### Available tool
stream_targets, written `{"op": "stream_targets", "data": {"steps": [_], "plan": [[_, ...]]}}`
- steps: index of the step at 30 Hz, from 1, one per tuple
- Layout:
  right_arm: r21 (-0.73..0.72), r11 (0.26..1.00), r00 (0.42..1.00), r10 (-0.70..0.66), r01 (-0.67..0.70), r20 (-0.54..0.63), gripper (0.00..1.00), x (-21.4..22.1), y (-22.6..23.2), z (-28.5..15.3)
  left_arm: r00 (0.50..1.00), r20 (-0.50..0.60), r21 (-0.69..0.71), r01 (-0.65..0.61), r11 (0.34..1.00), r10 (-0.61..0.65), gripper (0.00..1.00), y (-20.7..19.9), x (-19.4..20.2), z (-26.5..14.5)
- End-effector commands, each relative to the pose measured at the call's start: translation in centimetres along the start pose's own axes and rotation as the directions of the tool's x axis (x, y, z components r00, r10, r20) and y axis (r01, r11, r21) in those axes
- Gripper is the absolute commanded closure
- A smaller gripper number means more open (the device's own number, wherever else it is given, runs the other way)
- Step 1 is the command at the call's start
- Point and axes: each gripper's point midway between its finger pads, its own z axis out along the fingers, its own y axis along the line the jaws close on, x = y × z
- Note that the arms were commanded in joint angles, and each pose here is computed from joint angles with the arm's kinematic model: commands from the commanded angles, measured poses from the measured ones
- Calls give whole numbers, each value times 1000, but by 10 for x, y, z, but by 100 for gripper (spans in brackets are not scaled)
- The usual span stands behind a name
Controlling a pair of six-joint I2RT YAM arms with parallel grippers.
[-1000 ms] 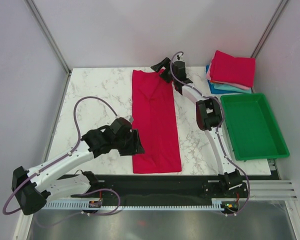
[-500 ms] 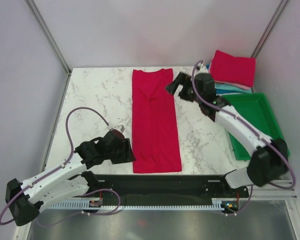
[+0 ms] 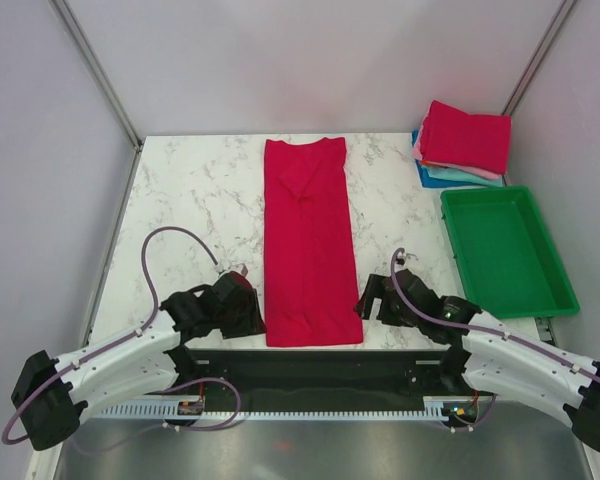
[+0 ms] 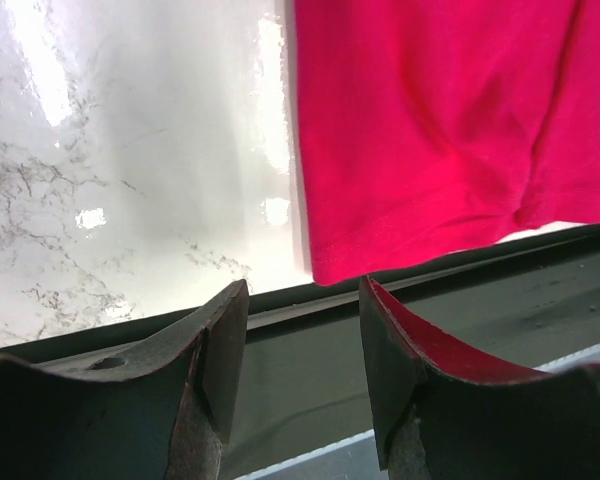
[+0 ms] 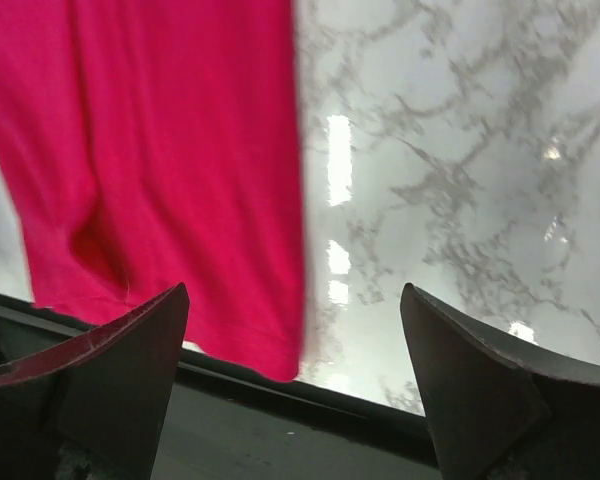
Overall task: Fold and stack the t-shirts
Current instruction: Fold the tshirt
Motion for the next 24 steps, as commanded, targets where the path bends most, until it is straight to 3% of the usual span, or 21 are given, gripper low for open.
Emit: {"op": "stream_targets", "data": {"steps": [1, 11, 15, 24], "plan": [[-10, 998, 997, 64, -65, -35, 6, 22, -11, 9, 998, 30, 25, 46, 999, -46, 44, -6, -4, 8], [-41, 997, 988, 57, -63, -144, 12, 62, -17, 23, 999, 11, -8, 50, 999, -50, 44, 4, 4, 25], [-44, 997, 983, 46, -55, -179, 23, 77, -14, 20, 998, 18, -2, 54, 999, -54, 43, 4, 3, 29], [-10, 997, 978, 69, -73, -199, 38, 99, -30, 9, 998, 26, 2, 57, 998, -57, 40, 3, 2, 38]]}}
